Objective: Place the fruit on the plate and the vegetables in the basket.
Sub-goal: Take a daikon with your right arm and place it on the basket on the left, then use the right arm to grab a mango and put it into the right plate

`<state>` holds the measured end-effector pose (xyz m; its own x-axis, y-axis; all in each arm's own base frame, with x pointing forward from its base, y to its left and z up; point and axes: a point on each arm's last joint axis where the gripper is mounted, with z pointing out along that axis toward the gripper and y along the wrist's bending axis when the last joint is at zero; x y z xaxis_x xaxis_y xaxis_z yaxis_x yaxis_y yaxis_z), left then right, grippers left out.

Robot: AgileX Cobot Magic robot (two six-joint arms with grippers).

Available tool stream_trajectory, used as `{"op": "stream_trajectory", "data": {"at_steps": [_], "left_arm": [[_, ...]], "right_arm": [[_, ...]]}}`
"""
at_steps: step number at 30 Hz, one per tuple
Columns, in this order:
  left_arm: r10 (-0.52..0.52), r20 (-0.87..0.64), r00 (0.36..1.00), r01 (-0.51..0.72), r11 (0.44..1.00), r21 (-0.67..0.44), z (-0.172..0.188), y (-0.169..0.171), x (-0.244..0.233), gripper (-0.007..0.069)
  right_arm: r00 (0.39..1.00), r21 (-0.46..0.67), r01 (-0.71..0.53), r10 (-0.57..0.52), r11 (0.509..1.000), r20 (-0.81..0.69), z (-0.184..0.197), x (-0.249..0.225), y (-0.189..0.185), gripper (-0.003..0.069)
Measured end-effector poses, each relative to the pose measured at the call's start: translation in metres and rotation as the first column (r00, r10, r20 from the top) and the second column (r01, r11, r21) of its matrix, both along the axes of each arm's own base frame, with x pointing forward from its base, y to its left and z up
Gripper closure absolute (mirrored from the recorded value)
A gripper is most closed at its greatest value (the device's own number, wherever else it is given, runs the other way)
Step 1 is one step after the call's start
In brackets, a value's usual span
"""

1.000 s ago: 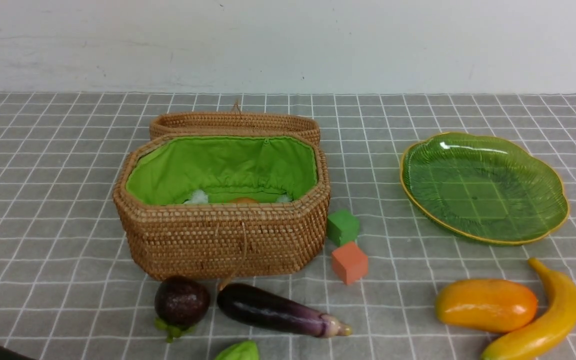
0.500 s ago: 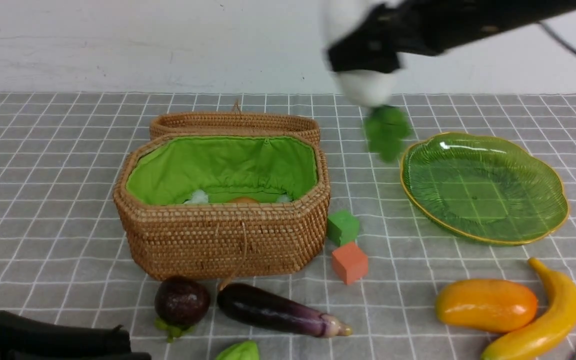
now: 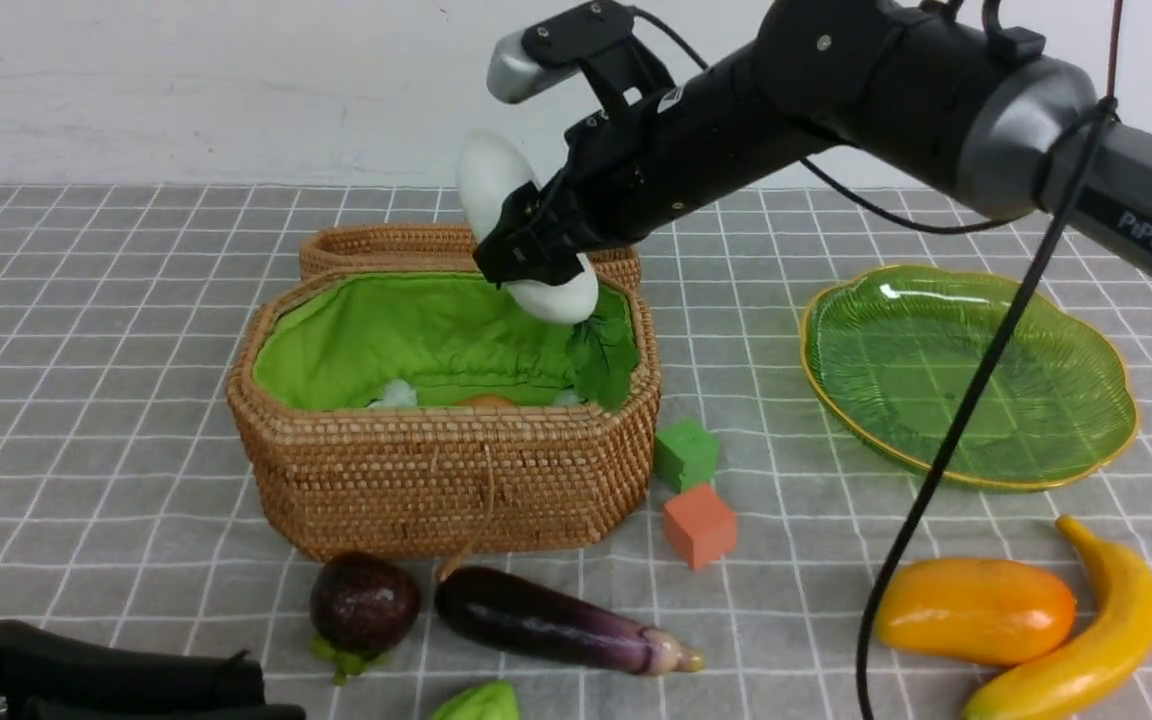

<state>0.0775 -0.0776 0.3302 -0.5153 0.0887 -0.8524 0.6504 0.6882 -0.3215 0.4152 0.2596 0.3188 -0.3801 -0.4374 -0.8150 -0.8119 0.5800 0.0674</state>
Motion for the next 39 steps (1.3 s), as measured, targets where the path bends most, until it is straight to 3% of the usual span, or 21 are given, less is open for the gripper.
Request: {"op": "stream_trajectory", "data": {"at_steps": [1, 3, 9, 11, 12, 14, 17, 18, 21, 25, 28, 29, 31, 34, 39], "left_arm": [[-0.001, -0.001, 1.0, 0.001, 1.0, 0.001, 0.0, 0.0, 0.0, 0.0386], [-0.003, -0.003, 1.0, 0.003, 1.0, 0.002, 0.0, 0.0, 0.0, 0.0386], [-0.007, -0.008, 1.0, 0.007, 1.0, 0.004, -0.001, 0.0, -0.001, 0.0386], [-0.013, -0.014, 1.0, 0.013, 1.0, 0.008, -0.001, 0.0, -0.001, 0.0386], [-0.014, -0.016, 1.0, 0.015, 1.0, 0.009, -0.001, 0.0, -0.002, 0.0386], [-0.022, -0.024, 0.999, 0.022, 1.0, 0.014, -0.002, -0.001, -0.002, 0.0386], [-0.022, -0.024, 0.999, 0.022, 1.0, 0.014, -0.002, -0.001, -0.002, 0.0386], [-0.022, -0.025, 0.999, 0.023, 1.0, 0.014, -0.002, -0.001, -0.002, 0.0386], [-0.021, -0.023, 1.0, 0.021, 1.0, 0.013, -0.002, -0.001, -0.002, 0.0386], [-0.017, -0.019, 1.0, 0.017, 1.0, 0.011, -0.002, 0.0, -0.002, 0.0386], [-0.015, -0.018, 1.0, 0.015, 1.0, 0.01, -0.002, 0.0, -0.001, 0.0386], [-0.015, -0.018, 1.0, 0.015, 1.0, 0.01, -0.002, 0.0, -0.001, 0.0386], [-0.016, -0.019, 1.0, 0.016, 1.0, 0.009, -0.002, -0.001, -0.002, 0.0386], [-0.025, -0.029, 0.999, 0.025, 1.0, 0.013, -0.002, -0.001, -0.003, 0.0386], [-0.028, -0.033, 0.999, 0.029, 0.999, 0.014, -0.003, -0.001, -0.003, 0.0386]], "right_arm": [[1.0, 0.001, -0.005, 0.005, 1.0, -0.005, 0.004, -0.003, -0.001, 0.0008], [1.0, -0.011, -0.025, 0.025, 1.0, -0.014, 0.01, -0.008, -0.003, -0.0015], [0.999, -0.082, -0.035, 0.036, 0.996, 0.011, 0.062, -0.04, -0.03, 0.0002], [0.997, -0.117, 0.074, -0.074, 0.99, 0.002, 0.095, -0.057, -0.064, 0.002], [0.997, -0.122, 0.08, -0.08, 0.989, 0.009, 0.097, -0.059, -0.067, 0.0021], [0.954, -0.099, 0.297, -0.3, 0.95, -0.025, 0.11, -0.074, -0.114, 0.0035], [0.884, -0.081, 0.457, -0.462, 0.886, -0.074, 0.095, -0.082, -0.151, 0.0043], [0.816, -0.134, 0.544, -0.56, 0.828, -0.143, 0.06, -0.091, -0.181, 0.0047], [0.72, -0.263, 0.573, -0.63, 0.776, -0.291, 0.003, -0.105, -0.204, 0.005], [0.592, -0.287, 0.621, -0.676, 0.73, -0.438, -0.034, -0.116, -0.211, 0.0059], [0.685, -0.293, 0.535, -0.61, 0.793, -0.399, -0.038, -0.119, -0.203, 0.0068], [0.816, -0.346, 0.385, -0.491, 0.855, -0.306, -0.038, -0.121, -0.194, 0.0071], [0.941, -0.471, 0.157, -0.276, 0.868, -0.195, -0.04, -0.124, -0.189, 0.0073], [0.988, -0.591, -0.048, -0.049, 0.805, -0.148, -0.043, -0.128, -0.187, 0.0074], [0.978, -0.603, -0.171, 0.06, 0.779, -0.201, -0.063, -0.125, -0.183, 0.007]]}}
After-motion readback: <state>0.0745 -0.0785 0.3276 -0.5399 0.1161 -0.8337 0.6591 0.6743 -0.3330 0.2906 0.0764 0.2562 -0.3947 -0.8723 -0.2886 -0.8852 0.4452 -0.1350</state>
